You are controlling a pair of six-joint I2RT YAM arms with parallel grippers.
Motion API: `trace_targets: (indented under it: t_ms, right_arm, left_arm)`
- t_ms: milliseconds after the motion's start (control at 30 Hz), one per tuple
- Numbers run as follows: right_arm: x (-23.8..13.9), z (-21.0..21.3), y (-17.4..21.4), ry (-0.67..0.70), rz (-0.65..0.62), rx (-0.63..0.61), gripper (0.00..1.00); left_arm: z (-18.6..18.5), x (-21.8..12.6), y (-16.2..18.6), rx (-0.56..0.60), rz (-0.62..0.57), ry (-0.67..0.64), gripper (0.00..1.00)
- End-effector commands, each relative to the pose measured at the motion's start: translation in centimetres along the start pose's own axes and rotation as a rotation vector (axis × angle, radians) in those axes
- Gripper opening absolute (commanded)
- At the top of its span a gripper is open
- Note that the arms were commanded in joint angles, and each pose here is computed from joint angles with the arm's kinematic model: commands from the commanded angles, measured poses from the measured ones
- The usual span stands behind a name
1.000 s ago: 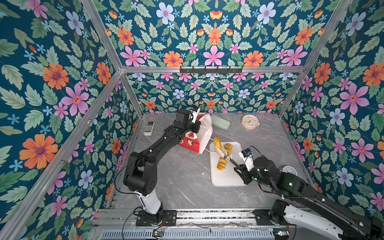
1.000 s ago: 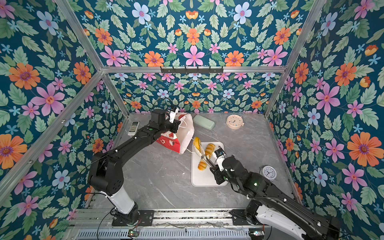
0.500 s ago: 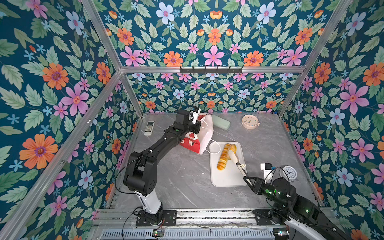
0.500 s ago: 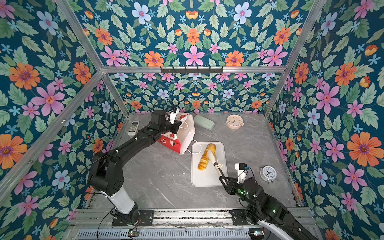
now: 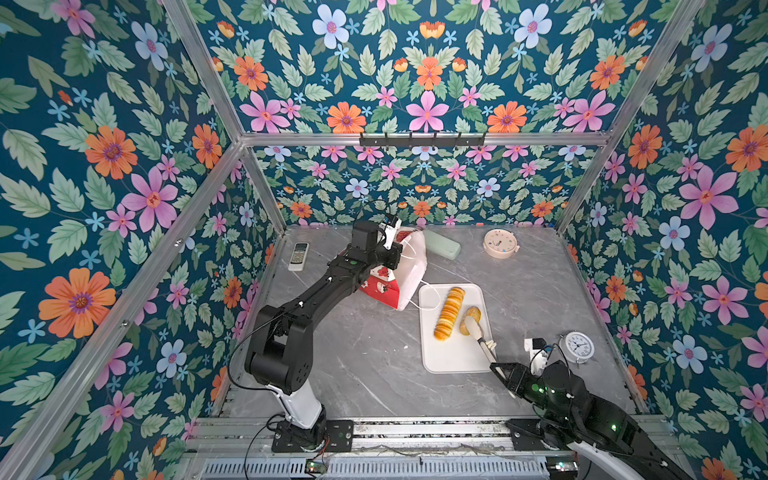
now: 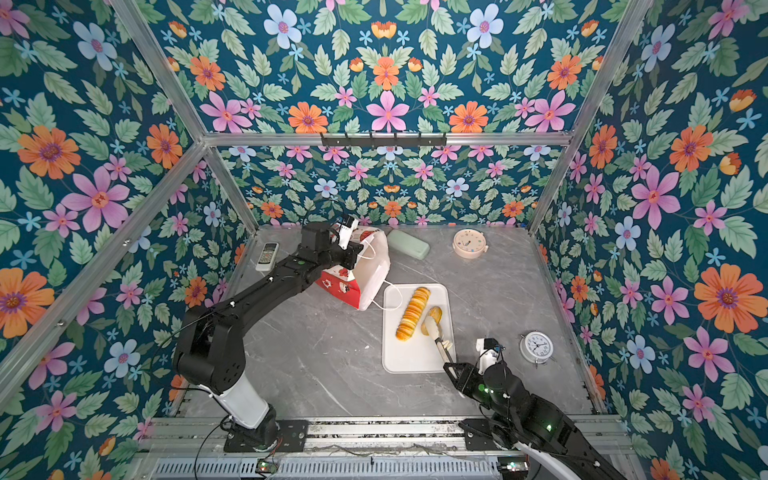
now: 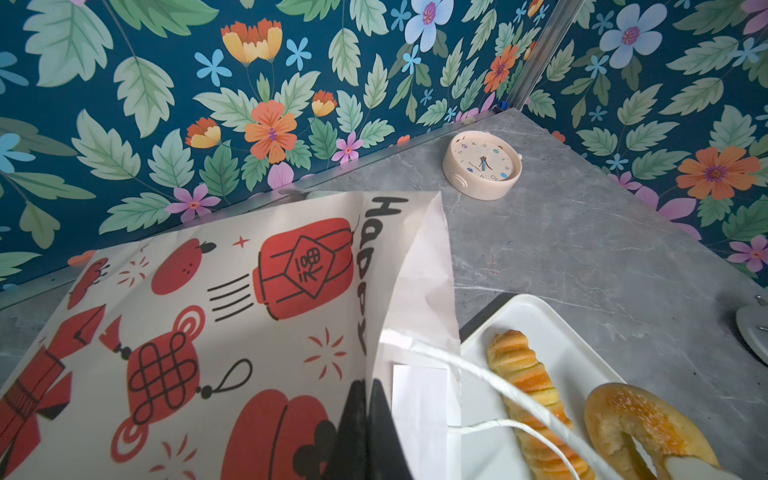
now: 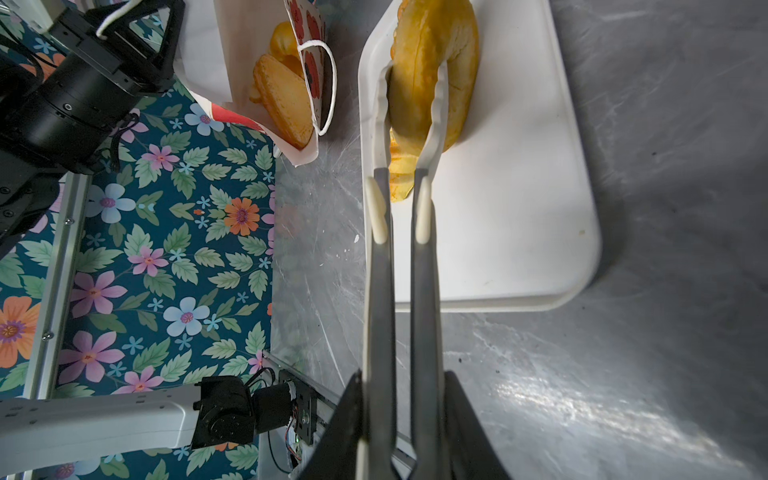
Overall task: Take the fake bread out of the paper bag
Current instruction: 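Lower the bagel onto the tray and draw the tongs back toward the robot, then open the tongs off the bagel and raise them from the tray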
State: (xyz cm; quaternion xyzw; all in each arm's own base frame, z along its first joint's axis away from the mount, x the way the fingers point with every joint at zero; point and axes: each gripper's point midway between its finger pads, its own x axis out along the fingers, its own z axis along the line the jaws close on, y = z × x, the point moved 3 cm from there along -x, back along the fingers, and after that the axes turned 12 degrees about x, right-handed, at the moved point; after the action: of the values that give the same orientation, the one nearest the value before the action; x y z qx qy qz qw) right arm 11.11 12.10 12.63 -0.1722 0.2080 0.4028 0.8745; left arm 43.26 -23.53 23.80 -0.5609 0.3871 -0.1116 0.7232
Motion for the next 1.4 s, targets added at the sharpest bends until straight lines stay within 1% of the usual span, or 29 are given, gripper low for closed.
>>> trace_targets:
  t_ms: [0,133,267,400,567,800,1067,1233,1367]
  right_arm:
    - [-0.3,-2.5,0.6,0.121,0.028,0.063,0.23]
    - [-0.8,-3.5,0.7,0.177,0.033,0.078,0.27]
    - [-1.7,-3.6,0.7,0.201,0.034,0.078,0.35]
    - [-2.2,-3.8,0.7,0.221,0.040,0.082,0.39]
    - [-2.3,-3.5,0.6,0.213,0.035,0.081,0.39]
    - [-2.3,-1.8,0.5,0.165,0.038,0.046,0.38]
    - [-3.1,1.1,-0.3,0.136,0.016,-0.050,0.35]
    - [-3.4,2.5,-0.7,0.154,0.010,-0.118,0.33]
    - [-3.8,3.8,-0.5,0.142,0.036,-0.129,0.32]
  left_arm:
    - [0.0,-0.4,-1.5,0.019,-0.061,0.001,0.00]
    - [0.0,-0.4,-1.5,0.019,-0.061,0.002,0.00]
    - [-0.1,-0.5,-1.6,0.019,-0.061,0.003,0.00]
    - [0.0,-0.5,-1.6,0.021,-0.062,0.000,0.00]
    - [0.0,-0.3,-1.5,0.020,-0.064,0.004,0.00]
    - [0.0,0.0,-1.5,0.019,-0.064,0.010,0.00]
    - [-0.1,0.3,-1.3,0.018,-0.062,0.014,0.00]
    - [-0.1,0.3,-1.2,0.016,-0.061,0.017,0.00]
    - [-0.1,0.4,-1.3,0.017,-0.064,0.015,0.00]
